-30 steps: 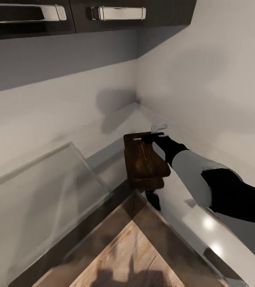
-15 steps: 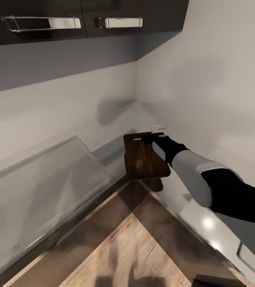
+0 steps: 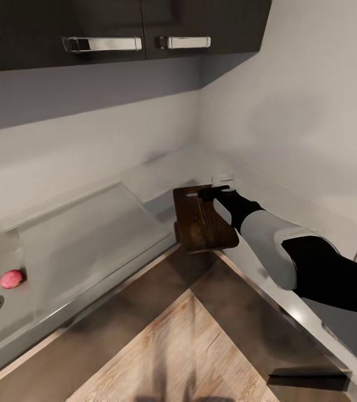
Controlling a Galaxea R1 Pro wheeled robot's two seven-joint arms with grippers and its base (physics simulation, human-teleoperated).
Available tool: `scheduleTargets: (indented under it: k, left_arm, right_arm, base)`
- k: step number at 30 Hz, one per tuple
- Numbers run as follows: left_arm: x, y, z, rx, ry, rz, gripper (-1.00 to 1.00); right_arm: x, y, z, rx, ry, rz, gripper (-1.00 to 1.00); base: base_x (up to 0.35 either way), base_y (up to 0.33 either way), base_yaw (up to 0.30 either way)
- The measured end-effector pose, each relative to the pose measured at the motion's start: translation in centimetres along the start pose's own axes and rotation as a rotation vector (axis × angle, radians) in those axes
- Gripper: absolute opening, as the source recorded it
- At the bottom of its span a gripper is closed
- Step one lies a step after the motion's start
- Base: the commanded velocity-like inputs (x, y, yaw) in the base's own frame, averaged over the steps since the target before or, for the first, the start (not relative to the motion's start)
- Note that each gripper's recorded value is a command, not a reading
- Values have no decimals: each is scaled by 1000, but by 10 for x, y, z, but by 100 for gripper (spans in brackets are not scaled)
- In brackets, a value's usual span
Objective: In the kitchen, take the Vidalia onion out of the sink, dice it on the chopping board with the paring knife, put the diced onion into the bowl on the countertop, then place both the paring knife and the chopping board into the sink.
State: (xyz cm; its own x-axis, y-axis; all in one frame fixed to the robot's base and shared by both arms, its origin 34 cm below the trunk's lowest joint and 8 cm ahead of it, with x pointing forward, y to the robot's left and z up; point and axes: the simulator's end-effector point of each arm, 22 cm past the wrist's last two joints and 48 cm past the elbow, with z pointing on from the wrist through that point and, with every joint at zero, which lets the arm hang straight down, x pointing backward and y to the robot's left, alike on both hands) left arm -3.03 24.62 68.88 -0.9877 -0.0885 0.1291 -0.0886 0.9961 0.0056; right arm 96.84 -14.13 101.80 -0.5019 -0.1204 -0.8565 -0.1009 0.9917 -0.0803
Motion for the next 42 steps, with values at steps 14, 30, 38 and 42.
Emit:
scheduleTargets:
  k: [14, 30, 38, 42]
  left_arm:
    - [-6, 0, 2, 1, -19, 0, 100]
    - [-9, -1, 3, 2, -29, 0, 100]
    - [-10, -1, 4, 3, -36, 0, 100]
    - [-12, -1, 5, 3, -40, 0, 100]
  right_arm:
    - [-14, -1, -9, 3, -19, -1, -100]
    - [-27, -3, -17, 5, -37, -2, -100]
    - [-33, -3, -22, 6, -46, -3, -100]
    - [-36, -3, -24, 7, -50, -3, -100]
  base:
    - [-240, 0, 189]
    - [-227, 184, 230]
    - [-224, 246, 231]
    - [-224, 247, 231]
